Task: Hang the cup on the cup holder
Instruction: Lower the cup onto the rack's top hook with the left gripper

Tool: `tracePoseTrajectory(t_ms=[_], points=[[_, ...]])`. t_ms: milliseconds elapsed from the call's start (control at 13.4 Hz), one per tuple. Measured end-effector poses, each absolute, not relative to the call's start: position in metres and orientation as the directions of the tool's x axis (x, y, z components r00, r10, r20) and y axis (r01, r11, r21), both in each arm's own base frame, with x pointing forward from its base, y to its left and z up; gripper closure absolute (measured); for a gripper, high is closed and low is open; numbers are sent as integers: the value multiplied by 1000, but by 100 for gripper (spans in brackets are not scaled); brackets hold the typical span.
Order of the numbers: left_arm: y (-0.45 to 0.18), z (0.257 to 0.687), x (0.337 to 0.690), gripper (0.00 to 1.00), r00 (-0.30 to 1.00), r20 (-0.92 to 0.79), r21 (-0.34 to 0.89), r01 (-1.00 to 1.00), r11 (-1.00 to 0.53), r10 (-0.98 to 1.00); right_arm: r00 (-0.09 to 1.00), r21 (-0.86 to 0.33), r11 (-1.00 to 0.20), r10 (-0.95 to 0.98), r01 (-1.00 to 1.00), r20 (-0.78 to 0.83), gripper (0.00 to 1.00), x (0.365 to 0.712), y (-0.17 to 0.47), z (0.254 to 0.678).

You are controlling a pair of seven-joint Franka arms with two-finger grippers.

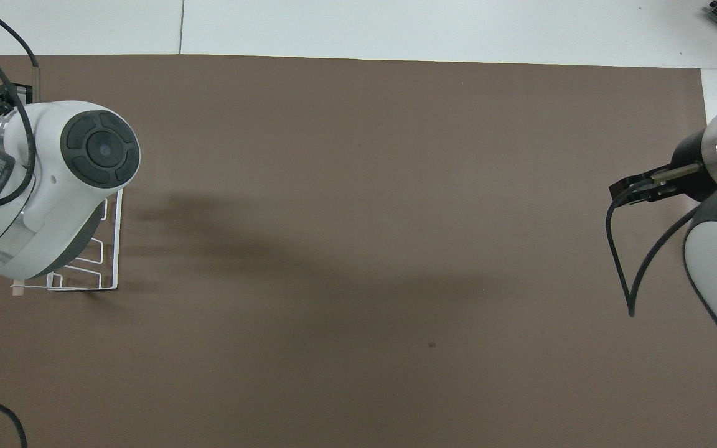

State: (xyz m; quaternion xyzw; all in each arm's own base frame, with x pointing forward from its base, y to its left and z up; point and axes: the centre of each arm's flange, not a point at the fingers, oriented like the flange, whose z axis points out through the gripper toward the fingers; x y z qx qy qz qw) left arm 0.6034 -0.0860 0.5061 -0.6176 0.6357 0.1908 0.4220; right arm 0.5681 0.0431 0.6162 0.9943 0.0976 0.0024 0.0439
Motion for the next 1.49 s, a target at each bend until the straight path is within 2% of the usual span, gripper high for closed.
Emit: tracePoseTrajectory(t_ms=[75, 149, 298, 522, 820, 894, 969, 1490], points=[[-85, 504, 604, 24, 114, -787, -277, -943, 182, -606, 987, 88, -983, 159, 159, -1, 19, 568, 43, 616], [-84, 502, 604, 24, 112, -797, -278, -941, 196, -593, 993, 88, -989, 116, 115, 2, 12, 568, 42, 616], [-82, 494, 604, 24, 118, -816, -279, -937, 208, -566, 999, 87, -995, 45, 44, 7, 12, 568, 42, 615], [-78, 473, 601, 24, 220, -794, -355, -925, 138, -567, 1000, 75, -997, 21, 20, 8, 11, 568, 42, 615], [-75, 451, 594, 24, 205, -821, -333, -930, 156, -533, 1000, 23, -1000, -1, -1, 2, 9, 568, 38, 614], [-75, 448, 592, 24, 200, -826, -326, -932, 159, -527, 1000, 21, -1000, -2, -3, 2, 7, 568, 38, 614], [-75, 444, 591, 24, 192, -834, -317, -934, 164, -518, 1000, 20, -1000, -3, -3, 2, 0, 568, 38, 614], [-75, 429, 583, 26, 160, -854, -283, -942, 183, -496, 1000, 18, -1000, -2, -3, 22, 0, 570, 38, 616]])
